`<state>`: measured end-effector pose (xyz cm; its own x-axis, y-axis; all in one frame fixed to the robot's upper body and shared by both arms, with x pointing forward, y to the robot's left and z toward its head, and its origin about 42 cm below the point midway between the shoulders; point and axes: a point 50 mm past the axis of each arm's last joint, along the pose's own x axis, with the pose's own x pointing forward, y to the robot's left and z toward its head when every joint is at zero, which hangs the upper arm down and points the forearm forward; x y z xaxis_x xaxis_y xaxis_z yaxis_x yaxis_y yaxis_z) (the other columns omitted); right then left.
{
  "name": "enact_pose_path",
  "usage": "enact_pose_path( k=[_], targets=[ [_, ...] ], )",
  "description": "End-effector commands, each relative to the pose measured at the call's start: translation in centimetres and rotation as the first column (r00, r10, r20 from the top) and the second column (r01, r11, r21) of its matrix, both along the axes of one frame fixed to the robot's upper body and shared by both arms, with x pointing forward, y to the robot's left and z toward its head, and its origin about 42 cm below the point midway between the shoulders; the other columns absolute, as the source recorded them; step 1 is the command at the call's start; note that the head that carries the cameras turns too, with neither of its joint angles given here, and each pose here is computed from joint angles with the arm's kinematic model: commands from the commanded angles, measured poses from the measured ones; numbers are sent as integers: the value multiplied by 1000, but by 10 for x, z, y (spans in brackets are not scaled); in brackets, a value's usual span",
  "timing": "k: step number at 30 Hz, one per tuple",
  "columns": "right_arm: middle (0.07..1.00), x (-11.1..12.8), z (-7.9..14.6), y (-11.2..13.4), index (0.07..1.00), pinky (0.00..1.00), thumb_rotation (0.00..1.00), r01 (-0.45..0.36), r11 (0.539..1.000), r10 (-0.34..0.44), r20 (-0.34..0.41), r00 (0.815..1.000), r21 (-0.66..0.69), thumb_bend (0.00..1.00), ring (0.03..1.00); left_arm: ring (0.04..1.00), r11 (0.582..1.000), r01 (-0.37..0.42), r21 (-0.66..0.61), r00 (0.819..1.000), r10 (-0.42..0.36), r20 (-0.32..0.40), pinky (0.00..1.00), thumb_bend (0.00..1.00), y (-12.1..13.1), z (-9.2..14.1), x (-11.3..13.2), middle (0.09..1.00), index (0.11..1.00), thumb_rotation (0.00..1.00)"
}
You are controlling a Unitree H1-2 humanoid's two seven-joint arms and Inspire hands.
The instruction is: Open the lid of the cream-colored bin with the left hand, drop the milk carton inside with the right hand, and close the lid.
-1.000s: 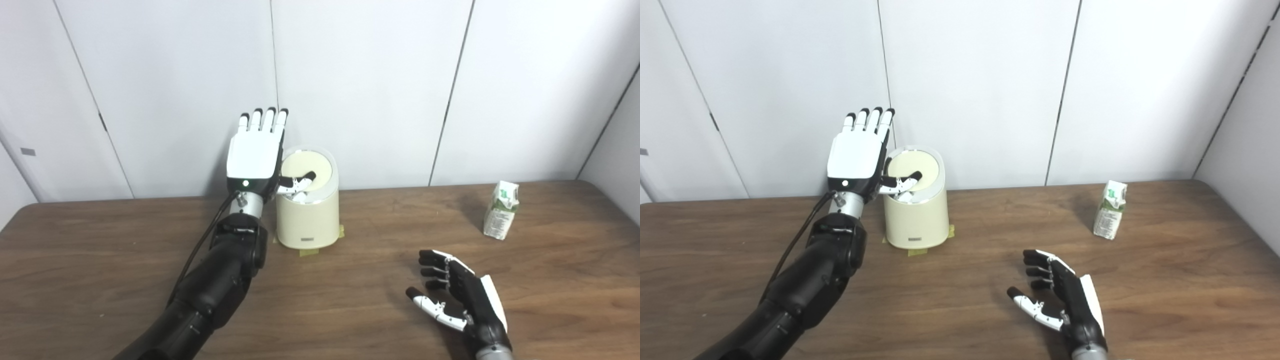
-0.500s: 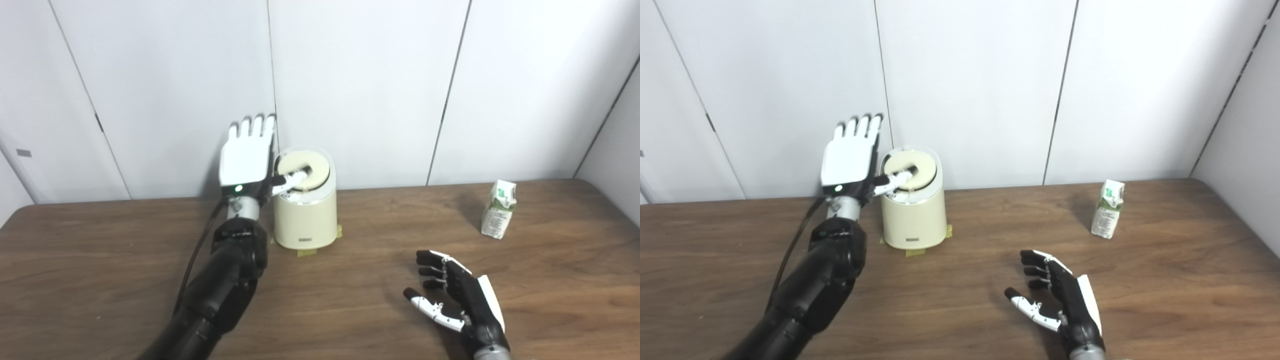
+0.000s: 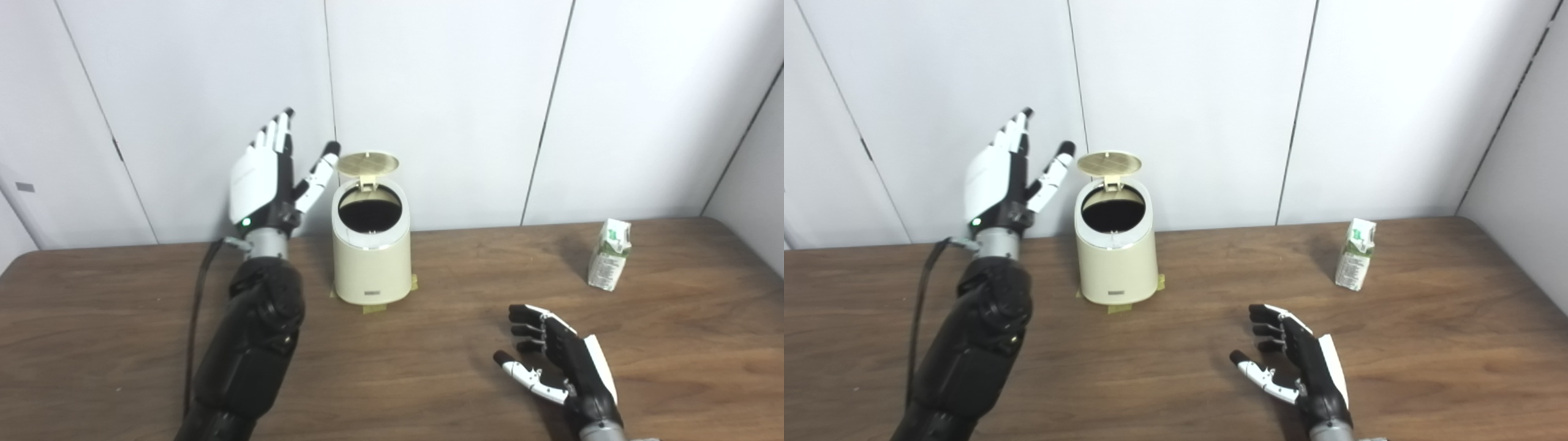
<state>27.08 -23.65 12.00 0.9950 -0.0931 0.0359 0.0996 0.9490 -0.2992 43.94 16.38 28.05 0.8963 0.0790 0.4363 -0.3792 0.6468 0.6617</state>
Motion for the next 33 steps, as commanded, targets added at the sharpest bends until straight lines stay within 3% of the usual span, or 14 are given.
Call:
enact_pose_path(
  k=[1, 4, 7, 10, 13, 16, 19, 22, 24, 27, 28, 33],
  targets=[
    [750, 3, -2, 3, 727, 626, 100, -16, 1000, 16, -40, 999, 5, 295, 719, 1000, 1000, 29, -10, 995, -28, 94, 1000, 504, 3, 18, -10, 1000, 1000, 1000],
    [743, 3, 2, 2, 726, 612, 112, -8, 999, 7, -14, 1000, -33, 296, 713, 1000, 991, 101, -91, 990, -92, 106, 992, 478, 11, 12, -29, 1000, 1000, 1000],
    [717, 3, 10, -1, 710, 609, 116, 6, 998, -4, 33, 999, -69, 293, 693, 951, 965, 181, -189, 980, -161, 115, 858, 466, 20, 5, -46, 961, 947, 1000],
    [723, 4, 19, -3, 713, 626, 182, 43, 999, -41, 80, 996, -21, 310, 698, 884, 931, 235, -279, 969, -204, 139, 765, 444, 28, -8, -64, 902, 898, 998],
    [711, 6, 23, -10, 695, 618, 128, 93, 994, -99, 149, 984, 50, 402, 688, 871, 902, 269, -338, 961, -227, 159, 764, 438, 37, -24, -83, 891, 889, 997],
    [695, 11, 14, -29, 710, 603, 163, 174, 976, -200, 215, 956, 133, 547, 663, 857, 898, 266, -349, 961, -219, 171, 767, 449, 48, -43, -102, 871, 872, 1000],
    [657, 16, 12, -40, 691, 591, 174, 256, 949, -298, 267, 916, 182, 649, 631, 861, 893, 256, -370, 964, -209, 162, 789, 443, 59, -60, -117, 871, 870, 1000],
    [637, 17, 23, -44, 671, 500, 246, 313, 937, -348, 323, 880, 157, 699, 578, 851, 894, 235, -382, 970, -187, 157, 770, 372, 70, -76, -129, 862, 856, 970],
    [633, 18, 27, -49, 670, 477, 241, 356, 924, -382, 344, 858, 137, 699, 561, 852, 895, 222, -388, 973, -178, 144, 767, 365, 77, -83, -135, 863, 856, 952],
    [697, 21, 33, -59, 705, 507, 254, 432, 890, -455, 322, 830, 144, 751, 612, 854, 898, 191, -397, 981, -160, 110, 754, 351, 89, -93, -143, 866, 864, 923],
    [750, 22, 35, -61, 736, 553, 243, 454, 879, -477, 317, 820, 149, 759, 675, 852, 899, 186, -397, 982, -159, 101, 742, 333, 92, -95, -145, 869, 868, 911],
    [842, 26, 50, -71, 837, 663, 218, 506, 837, -547, 305, 780, 206, 759, 776, 844, 898, 176, -403, 984, -160, 73, 738, 321, 99, -105, -154, 868, 871, 864]
  ],
)
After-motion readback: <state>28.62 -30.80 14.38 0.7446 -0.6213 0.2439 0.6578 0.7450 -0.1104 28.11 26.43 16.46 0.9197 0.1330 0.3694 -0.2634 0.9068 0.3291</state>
